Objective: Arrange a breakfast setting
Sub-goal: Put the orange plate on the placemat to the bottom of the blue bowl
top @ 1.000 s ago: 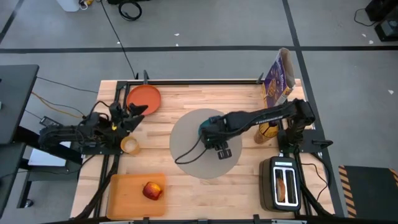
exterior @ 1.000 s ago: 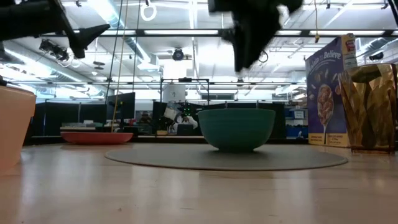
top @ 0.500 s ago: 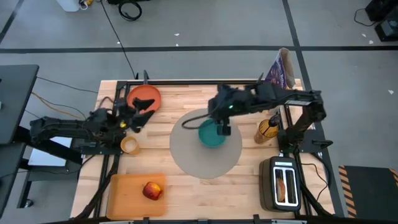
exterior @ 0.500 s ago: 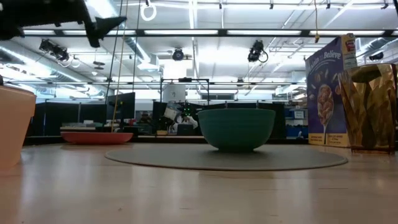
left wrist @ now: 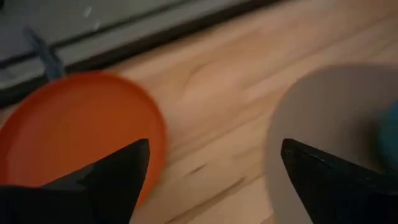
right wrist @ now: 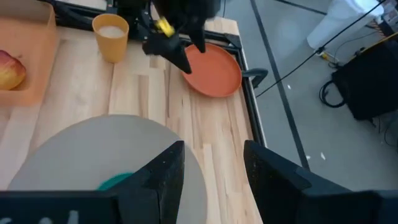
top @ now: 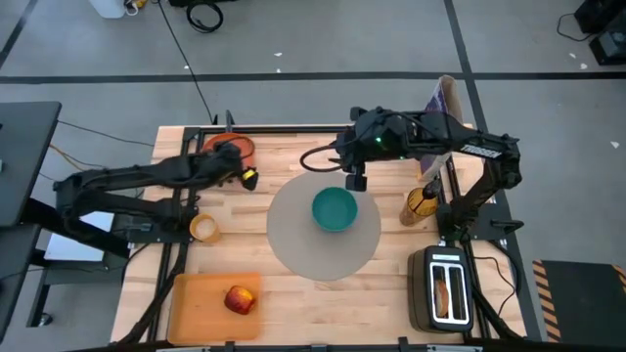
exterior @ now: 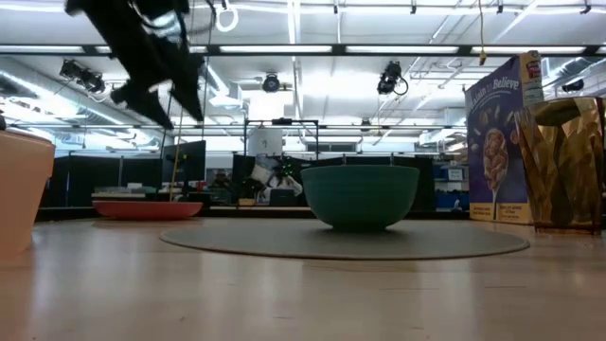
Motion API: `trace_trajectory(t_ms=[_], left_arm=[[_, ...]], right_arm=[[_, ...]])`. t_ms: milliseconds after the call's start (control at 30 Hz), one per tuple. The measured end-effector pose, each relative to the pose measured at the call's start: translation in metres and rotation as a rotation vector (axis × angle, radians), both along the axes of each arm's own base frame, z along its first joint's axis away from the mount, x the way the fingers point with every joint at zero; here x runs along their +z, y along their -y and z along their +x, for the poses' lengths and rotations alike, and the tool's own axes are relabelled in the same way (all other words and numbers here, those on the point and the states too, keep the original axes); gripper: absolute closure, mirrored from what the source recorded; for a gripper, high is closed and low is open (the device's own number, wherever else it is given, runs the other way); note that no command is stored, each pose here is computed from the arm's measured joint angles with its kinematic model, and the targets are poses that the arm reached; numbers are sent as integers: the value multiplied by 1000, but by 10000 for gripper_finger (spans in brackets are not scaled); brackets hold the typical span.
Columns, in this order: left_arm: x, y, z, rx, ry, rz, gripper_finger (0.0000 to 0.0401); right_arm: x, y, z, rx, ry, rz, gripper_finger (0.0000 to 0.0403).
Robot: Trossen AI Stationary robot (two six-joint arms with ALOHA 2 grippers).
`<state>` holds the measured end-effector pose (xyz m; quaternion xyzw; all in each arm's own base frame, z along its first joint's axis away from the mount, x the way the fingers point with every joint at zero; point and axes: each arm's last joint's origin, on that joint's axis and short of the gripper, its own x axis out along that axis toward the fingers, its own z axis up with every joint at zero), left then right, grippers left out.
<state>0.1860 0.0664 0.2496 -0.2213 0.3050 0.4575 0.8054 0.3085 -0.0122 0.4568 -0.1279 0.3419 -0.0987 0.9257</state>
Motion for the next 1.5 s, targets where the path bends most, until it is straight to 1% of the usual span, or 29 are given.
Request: trace_trajectory(t_ms=[167, 300, 433, 567, 733, 900, 1000, 1067, 1267, 1400, 1500], left_arm=[[-30, -26, 12, 96, -125, -88, 61], [-56, -48, 15, 133, -231, -190, 83], [-79, -66, 15, 113, -348, -258, 106], [-95, -75, 14, 72, -415, -322, 127], [-106, -77, 15, 31, -476, -338, 157], [-116, -79, 18, -6, -520, -345, 212], [-119, -80, 20, -78, -558, -327, 254], [-119, -80, 21, -102, -569, -320, 280], [-115, -82, 23, -137, -601, -286, 352], [-101, -79, 34, -196, -642, -283, 382], [-79, -72, 48, -249, -660, -286, 384]], right_arm=[[0, -1, 0, 15, -3, 14, 230], [-1, -3, -1, 20, -17, 17, 230], [-3, -5, -2, 9, -25, 38, 230], [-3, -6, -2, 0, -25, 56, 230], [-3, -7, -2, -4, -23, 60, 230], [-3, -7, -2, -14, -19, 72, 230], [-3, -7, -2, -15, -19, 71, 230], [-3, -7, -2, -15, -19, 71, 230], [-3, -7, -2, 6, -27, 45, 230], [-2, -7, -4, 39, -37, 7, 230], [3, -6, -12, 64, -40, -25, 230]])
